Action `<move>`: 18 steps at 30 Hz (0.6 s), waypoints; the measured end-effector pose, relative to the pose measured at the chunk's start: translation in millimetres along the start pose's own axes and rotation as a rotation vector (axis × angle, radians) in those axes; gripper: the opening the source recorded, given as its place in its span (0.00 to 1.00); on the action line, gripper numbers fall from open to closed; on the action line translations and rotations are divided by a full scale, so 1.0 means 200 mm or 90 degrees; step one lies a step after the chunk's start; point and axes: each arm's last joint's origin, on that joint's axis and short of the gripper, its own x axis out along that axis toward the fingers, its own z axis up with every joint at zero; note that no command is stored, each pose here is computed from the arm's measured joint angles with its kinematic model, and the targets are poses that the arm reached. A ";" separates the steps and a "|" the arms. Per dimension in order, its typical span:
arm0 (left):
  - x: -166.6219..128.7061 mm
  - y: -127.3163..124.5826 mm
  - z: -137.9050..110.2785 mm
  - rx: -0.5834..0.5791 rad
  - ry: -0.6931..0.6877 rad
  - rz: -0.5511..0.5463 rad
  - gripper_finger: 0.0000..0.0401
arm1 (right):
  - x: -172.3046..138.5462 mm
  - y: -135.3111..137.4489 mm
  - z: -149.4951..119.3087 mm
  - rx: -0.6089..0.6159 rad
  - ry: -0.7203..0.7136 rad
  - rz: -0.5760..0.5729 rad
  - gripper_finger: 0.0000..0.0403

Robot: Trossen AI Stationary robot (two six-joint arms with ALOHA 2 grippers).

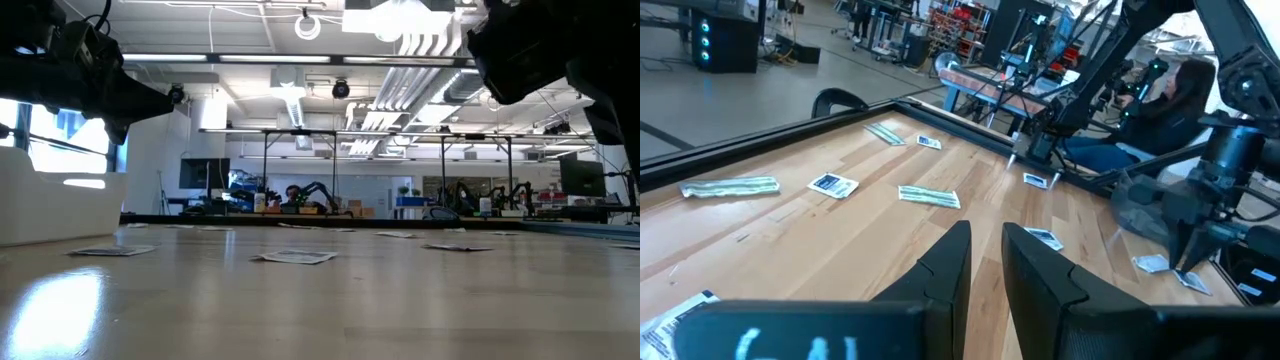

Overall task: Pick & Place First Aid Supplies
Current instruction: Put the green bandage pack into the black bin

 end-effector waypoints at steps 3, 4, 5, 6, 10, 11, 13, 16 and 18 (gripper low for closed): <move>0.00 0.00 0.00 0.000 0.000 0.000 0.15 | 0.00 -0.01 0.01 0.045 0.000 -0.025 0.10; 0.00 0.00 0.00 0.000 0.000 0.000 0.15 | 0.00 -0.02 0.01 0.055 0.001 -0.032 0.10; 0.00 0.00 0.00 0.000 0.000 0.000 0.15 | 0.00 -0.02 0.01 0.062 0.002 -0.041 0.09; 0.00 0.00 0.00 0.000 0.000 0.000 0.15 | -0.01 -0.03 0.01 0.068 0.003 -0.052 0.09; 0.00 0.00 0.00 0.000 0.000 0.000 0.15 | 0.00 -0.06 0.00 0.098 0.004 -0.086 0.11; 0.00 0.00 0.00 0.000 0.000 0.000 0.15 | 0.00 -0.07 0.00 0.096 0.006 -0.097 0.12; 0.00 0.00 0.00 0.000 0.000 0.000 0.15 | 0.00 -0.09 0.00 0.073 0.011 -0.117 0.14; 0.00 0.00 0.00 0.000 0.000 0.000 0.15 | 0.00 -0.11 0.00 0.014 0.020 -0.140 0.18; 0.00 0.00 0.00 0.000 0.000 0.000 0.15 | 0.00 -0.11 0.00 -0.056 0.025 -0.142 0.19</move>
